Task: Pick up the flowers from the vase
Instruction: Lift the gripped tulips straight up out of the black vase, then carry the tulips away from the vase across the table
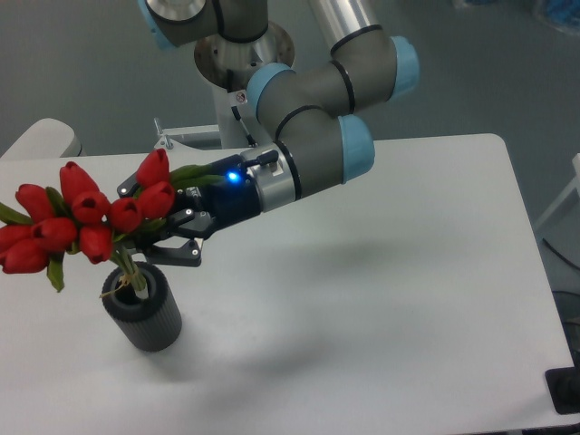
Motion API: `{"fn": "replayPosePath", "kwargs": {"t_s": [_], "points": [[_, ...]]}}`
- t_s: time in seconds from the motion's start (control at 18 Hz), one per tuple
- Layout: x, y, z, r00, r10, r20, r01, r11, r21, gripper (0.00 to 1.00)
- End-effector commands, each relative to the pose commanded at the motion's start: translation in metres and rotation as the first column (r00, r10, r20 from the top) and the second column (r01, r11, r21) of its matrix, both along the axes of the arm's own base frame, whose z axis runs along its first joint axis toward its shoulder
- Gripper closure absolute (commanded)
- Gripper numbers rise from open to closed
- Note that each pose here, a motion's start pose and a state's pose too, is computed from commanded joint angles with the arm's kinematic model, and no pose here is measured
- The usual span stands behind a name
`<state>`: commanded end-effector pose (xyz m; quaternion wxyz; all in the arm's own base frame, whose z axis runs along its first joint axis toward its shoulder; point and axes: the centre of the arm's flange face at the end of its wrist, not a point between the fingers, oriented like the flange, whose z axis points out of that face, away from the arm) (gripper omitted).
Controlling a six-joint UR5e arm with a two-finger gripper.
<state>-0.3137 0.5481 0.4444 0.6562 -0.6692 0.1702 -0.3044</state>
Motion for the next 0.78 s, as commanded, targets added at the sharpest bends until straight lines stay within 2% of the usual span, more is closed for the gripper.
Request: {"fn": "replayPosePath", "kwargs": {"t_s": [0.28, 0.44, 0.61, 0.72, 0.78], "points": [[-0.032, -0.003, 0.041, 0.999, 0.031, 0.023, -0.031, 0.999, -0.020, 1.00], [-0.059, -0.008, 0.047, 0.997, 0.062, 0.055, -0.060, 0.997, -0.048, 1.00], [-0.090, -0.013, 0.042, 0.994, 0.102, 0.035, -0.100, 0.994, -0.049, 1.00], [-0.120, -0.011, 0.038, 0.990, 0.139, -0.017, -0.140, 0.988, -0.062, 1.00], [-0.137, -0.009, 0.039, 0.983, 0.168, -0.068, -0.174, 0.981, -0.088, 1.00]]}}
